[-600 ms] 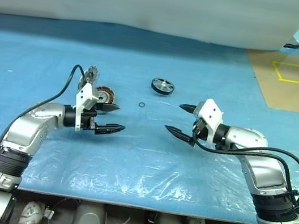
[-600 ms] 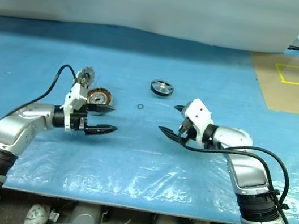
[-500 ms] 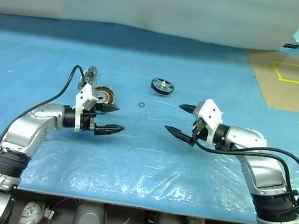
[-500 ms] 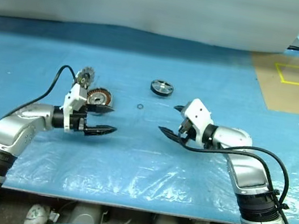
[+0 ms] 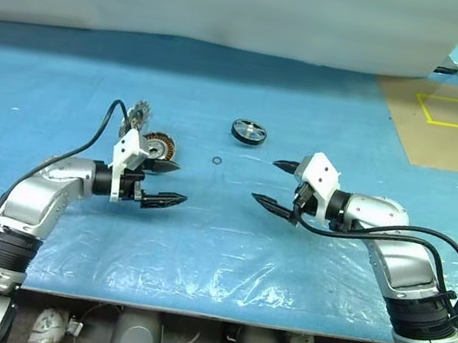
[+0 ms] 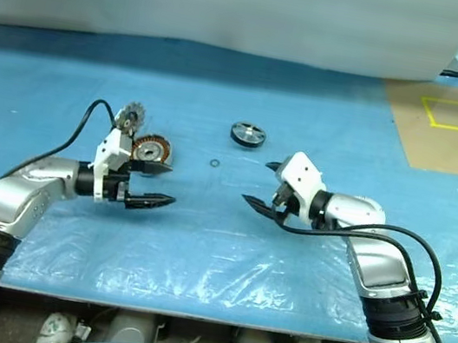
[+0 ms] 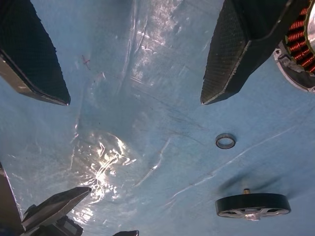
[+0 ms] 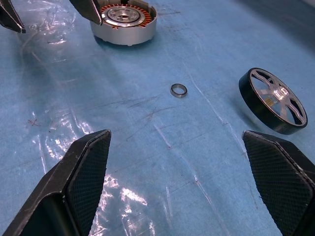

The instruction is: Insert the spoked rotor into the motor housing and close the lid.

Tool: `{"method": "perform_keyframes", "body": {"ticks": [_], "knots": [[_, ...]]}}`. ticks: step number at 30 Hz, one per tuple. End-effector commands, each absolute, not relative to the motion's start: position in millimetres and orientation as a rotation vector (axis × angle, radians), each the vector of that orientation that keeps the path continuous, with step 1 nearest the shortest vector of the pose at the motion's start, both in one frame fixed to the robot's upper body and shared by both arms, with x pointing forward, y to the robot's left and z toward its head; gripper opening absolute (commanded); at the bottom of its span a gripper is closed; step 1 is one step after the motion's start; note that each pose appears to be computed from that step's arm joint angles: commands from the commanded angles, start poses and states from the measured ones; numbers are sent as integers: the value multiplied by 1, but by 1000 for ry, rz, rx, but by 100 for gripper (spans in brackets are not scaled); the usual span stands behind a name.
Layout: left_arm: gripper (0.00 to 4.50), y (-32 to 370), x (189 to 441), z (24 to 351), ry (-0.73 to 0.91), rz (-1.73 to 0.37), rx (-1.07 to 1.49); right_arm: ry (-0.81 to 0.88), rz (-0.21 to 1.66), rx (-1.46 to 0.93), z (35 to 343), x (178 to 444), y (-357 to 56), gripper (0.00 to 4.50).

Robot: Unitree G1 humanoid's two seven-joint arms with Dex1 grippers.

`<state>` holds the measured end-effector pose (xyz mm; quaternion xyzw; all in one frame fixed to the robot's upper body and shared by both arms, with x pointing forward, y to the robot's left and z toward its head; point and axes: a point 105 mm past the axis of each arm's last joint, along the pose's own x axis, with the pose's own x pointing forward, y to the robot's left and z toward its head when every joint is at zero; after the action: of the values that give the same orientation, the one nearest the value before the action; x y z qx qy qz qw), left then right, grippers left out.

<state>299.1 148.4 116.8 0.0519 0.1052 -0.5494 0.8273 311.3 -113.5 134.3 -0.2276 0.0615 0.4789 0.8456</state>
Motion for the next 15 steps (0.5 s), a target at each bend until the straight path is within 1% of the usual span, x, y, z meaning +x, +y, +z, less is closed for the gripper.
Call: {"method": "perform_keyframes", "body": {"ticks": [1, 5, 15], "knots": [[446, 152, 300, 128, 204, -1160, 143, 85, 1014, -499, 143, 311, -112, 450], [446, 155, 300, 127, 224, -1155, 169, 87, 1013, -498, 142, 311, -111, 450], [446, 154, 300, 131, 200, -1166, 179, 89, 1014, -491, 139, 310, -108, 450]]}}
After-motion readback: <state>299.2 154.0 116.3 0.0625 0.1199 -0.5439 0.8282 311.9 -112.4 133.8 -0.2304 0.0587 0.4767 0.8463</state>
